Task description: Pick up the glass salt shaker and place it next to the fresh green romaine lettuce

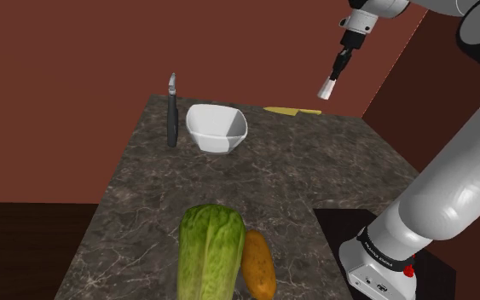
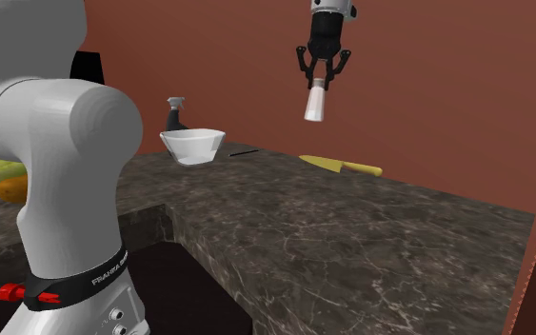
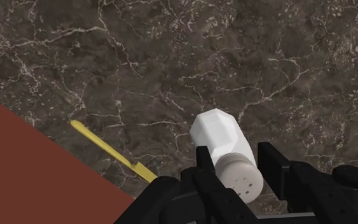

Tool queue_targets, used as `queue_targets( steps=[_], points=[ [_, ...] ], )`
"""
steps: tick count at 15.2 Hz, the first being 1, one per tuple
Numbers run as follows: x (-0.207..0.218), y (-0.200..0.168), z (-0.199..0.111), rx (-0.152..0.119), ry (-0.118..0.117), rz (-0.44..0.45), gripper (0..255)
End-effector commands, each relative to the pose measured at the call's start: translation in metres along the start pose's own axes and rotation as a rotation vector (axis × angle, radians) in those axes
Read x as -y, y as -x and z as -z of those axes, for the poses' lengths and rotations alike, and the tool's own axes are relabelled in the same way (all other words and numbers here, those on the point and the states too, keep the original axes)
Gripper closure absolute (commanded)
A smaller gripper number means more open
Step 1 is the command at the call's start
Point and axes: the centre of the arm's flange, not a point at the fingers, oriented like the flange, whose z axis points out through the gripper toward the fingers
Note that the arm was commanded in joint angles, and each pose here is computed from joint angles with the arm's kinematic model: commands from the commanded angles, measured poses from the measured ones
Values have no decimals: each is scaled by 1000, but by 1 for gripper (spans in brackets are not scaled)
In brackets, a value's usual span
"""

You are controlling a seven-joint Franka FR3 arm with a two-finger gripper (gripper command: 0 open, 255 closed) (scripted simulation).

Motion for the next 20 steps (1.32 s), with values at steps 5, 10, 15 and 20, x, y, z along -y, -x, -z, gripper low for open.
queue_targets(
  steps=[5, 10, 15, 20],
  points=[
    [27, -2, 15, 0, 0, 0, 255],
    [92, -7, 9, 0, 0, 0, 255],
    [158, -13, 3, 0, 0, 0, 255],
    [223, -18, -2, 0, 0, 0, 255]
  ],
)
